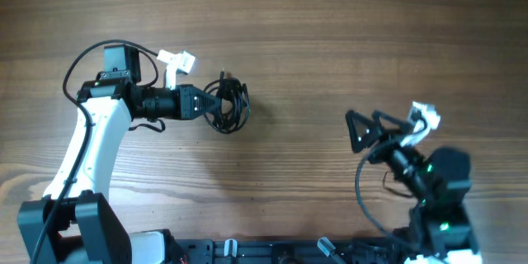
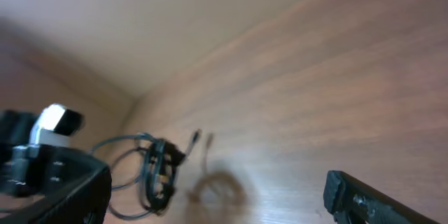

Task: Untangle cables

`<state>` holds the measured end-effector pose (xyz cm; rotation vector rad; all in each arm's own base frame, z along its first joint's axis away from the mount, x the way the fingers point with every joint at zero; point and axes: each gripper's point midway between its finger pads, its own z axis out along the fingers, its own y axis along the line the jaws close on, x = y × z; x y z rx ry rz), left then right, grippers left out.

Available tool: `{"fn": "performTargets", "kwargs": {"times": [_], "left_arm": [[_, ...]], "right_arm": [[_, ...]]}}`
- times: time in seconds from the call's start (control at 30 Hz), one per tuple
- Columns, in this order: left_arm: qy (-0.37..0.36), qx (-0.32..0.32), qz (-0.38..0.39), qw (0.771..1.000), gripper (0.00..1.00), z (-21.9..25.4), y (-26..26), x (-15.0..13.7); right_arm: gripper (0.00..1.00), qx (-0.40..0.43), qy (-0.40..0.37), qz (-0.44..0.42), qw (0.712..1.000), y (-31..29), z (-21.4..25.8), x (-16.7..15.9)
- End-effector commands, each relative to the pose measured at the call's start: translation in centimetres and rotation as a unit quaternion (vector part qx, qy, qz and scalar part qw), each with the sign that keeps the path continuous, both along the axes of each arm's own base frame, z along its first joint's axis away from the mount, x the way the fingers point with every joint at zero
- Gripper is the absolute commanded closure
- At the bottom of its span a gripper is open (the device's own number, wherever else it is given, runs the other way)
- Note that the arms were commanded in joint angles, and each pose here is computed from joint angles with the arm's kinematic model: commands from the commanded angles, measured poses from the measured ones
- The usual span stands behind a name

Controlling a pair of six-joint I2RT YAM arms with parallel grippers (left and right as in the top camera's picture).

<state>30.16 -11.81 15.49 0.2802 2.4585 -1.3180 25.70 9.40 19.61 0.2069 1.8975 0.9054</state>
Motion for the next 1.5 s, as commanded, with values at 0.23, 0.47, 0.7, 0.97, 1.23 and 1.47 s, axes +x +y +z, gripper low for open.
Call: {"fn": "performTargets", "kwargs": {"times": [0.23, 0.47, 0.7, 0.97, 1.23, 1.47], "left_arm": [[-0.031, -0.027, -0.024, 0.999, 0.96, 0.9, -0.6, -0.2], [-0.032, -0.025, -0.024, 0.999, 0.96, 0.8, -0.5, -0.2], [-0.034, -0.019, -0.024, 0.999, 0.96, 0.7, -0.4, -0.1], [-0.035, -0.017, -0.024, 0.999, 0.96, 0.6, -0.4, 0.0], [-0.035, -0.017, -0.024, 0.999, 0.96, 0.6, -0.4, 0.0], [-0.035, -0.017, -0.024, 0.999, 0.96, 0.6, -0.4, 0.0]], "right_arm": [[0.0, 0.031, 0.103, 0.11, 0.988, 3.6, 6.2, 4.0], [0.07, 0.028, 0.052, 0.248, 0.967, 6.6, 6.5, 3.0], [0.07, 0.022, 0.107, 0.267, 0.957, 7.7, 2.4, 4.2], [0.07, 0.017, 0.138, 0.342, 0.929, 13.2, -1.8, 4.2], [0.05, 0.05, 0.18, 0.359, 0.914, 17.0, -4.3, 4.5], [0.06, 0.033, 0.181, 0.34, 0.922, 18.6, -5.2, 4.7]]}}
